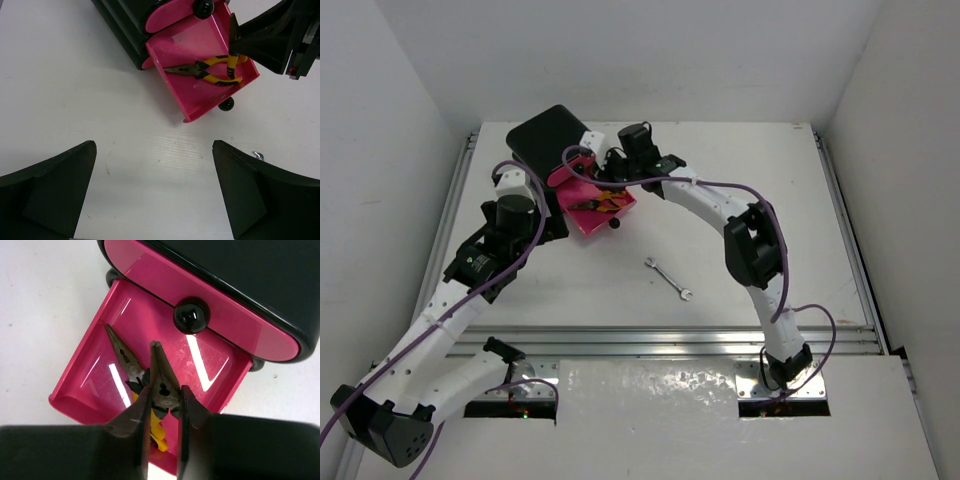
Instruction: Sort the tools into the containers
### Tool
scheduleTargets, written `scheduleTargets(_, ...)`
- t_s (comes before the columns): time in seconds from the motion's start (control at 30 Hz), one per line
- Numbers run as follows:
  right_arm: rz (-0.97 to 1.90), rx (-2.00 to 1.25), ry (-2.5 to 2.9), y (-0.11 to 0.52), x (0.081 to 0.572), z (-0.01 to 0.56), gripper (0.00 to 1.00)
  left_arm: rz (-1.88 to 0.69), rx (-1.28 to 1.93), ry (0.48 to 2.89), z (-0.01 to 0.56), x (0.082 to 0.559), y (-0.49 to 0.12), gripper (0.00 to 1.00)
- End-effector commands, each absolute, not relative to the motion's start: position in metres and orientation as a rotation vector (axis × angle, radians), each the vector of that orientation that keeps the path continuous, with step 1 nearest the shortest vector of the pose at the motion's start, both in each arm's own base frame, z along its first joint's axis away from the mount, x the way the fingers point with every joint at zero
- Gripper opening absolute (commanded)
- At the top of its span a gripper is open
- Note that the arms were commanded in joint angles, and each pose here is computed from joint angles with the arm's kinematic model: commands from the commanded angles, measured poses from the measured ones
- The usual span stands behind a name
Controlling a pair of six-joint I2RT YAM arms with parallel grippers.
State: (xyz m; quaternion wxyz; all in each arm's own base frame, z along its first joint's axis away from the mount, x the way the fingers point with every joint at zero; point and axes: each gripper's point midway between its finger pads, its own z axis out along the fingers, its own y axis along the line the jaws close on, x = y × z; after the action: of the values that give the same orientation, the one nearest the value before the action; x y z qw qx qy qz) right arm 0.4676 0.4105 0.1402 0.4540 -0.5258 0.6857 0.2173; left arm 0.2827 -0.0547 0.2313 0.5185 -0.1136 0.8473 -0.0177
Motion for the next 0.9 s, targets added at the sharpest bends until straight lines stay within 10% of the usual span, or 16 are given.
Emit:
scheduleTargets(0.0, 0.494, -1.310, 1.630, 0.422, 0.476, 0.154, 0.21, -0.048, -0.286, 1.985, 0.242, 0.286, -0.051, 1.00)
scheduleTargets(0.6, 0.387, -0.860, 1.862, 0.384, 0.491, 0.178, 0.80, -0.045, -0.292, 1.979, 0.243, 0.285, -0.050, 1.00)
scheduleTargets(0.87, 0.552, -0.646, 2.129, 0.343, 0.413, 0.116, 0.71, -0.049, -0.285, 1.990, 0.241, 0.286, -0.052, 1.00)
